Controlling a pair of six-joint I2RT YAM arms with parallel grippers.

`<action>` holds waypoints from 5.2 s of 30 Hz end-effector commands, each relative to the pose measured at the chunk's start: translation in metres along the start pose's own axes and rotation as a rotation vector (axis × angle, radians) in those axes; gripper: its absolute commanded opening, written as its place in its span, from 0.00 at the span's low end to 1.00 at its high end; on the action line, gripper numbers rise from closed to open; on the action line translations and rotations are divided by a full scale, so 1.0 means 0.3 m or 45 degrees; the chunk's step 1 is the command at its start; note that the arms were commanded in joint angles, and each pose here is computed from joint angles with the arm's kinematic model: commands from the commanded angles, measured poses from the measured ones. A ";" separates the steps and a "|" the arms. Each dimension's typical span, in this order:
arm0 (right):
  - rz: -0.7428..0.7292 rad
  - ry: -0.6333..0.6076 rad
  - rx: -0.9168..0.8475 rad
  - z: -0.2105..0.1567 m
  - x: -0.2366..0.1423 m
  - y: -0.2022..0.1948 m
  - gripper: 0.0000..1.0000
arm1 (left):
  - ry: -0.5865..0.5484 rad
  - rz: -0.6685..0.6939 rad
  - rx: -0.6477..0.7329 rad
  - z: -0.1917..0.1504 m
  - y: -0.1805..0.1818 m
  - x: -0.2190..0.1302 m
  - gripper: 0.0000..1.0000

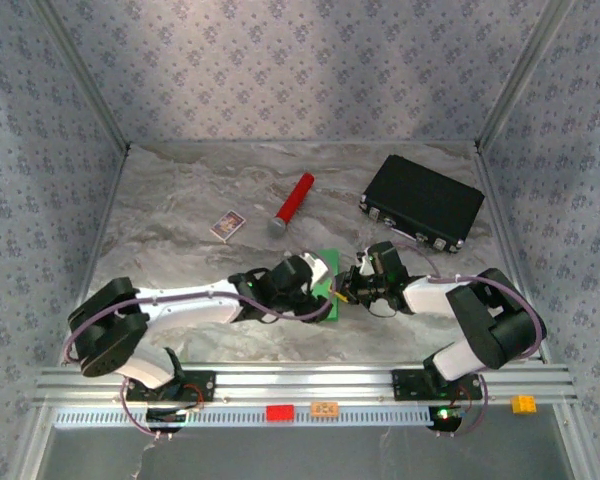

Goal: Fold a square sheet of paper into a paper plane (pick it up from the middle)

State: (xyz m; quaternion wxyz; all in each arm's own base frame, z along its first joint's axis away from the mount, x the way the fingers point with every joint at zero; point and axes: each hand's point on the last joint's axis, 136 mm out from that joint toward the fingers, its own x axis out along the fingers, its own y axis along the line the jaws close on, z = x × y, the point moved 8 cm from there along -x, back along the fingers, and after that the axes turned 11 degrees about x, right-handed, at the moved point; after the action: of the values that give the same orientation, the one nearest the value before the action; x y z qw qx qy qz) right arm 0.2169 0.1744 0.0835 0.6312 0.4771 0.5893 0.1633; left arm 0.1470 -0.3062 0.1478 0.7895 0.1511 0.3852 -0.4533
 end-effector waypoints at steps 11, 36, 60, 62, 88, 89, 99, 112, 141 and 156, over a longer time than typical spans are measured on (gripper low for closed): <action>0.065 0.019 0.012 0.008 -0.003 0.037 0.18 | 0.111 0.273 0.415 -0.031 -0.122 0.071 0.72; 0.063 0.004 0.023 0.009 -0.012 0.044 0.19 | 0.129 0.452 0.549 -0.030 -0.153 0.124 0.54; -0.137 -0.194 0.006 0.016 -0.137 -0.003 0.33 | 0.073 0.190 0.300 0.018 -0.122 0.062 0.00; -0.156 -0.230 -0.005 0.010 -0.172 -0.005 0.35 | 0.065 0.068 0.187 0.022 -0.094 0.057 0.00; -0.051 -0.063 -0.130 -0.092 -0.093 0.053 0.13 | 0.038 -0.262 -0.184 0.021 0.040 0.068 0.06; -0.038 -0.060 -0.131 -0.091 -0.091 0.059 0.13 | 0.042 -0.259 -0.185 0.018 0.041 0.070 0.06; -0.042 -0.048 -0.118 -0.092 -0.081 0.050 0.13 | 0.027 -0.252 -0.187 0.030 0.047 0.071 0.11; -0.052 -0.052 -0.113 -0.089 -0.080 0.048 0.13 | 0.004 -0.240 -0.193 0.031 0.053 0.064 0.13; -0.458 -0.037 -0.147 -0.125 -0.049 -0.089 0.08 | 0.040 -0.194 -0.232 0.011 0.074 0.074 0.00; -0.405 -0.092 -0.205 -0.090 -0.107 -0.024 0.10 | 0.035 -0.231 -0.319 0.021 0.068 0.116 0.00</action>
State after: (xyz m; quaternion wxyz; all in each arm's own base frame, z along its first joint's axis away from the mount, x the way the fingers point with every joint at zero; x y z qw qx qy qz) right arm 0.1755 0.1536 0.0872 0.6983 0.3251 0.6333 0.0757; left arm 0.1732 -0.3152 0.1234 0.7530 0.0359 0.4603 -0.4688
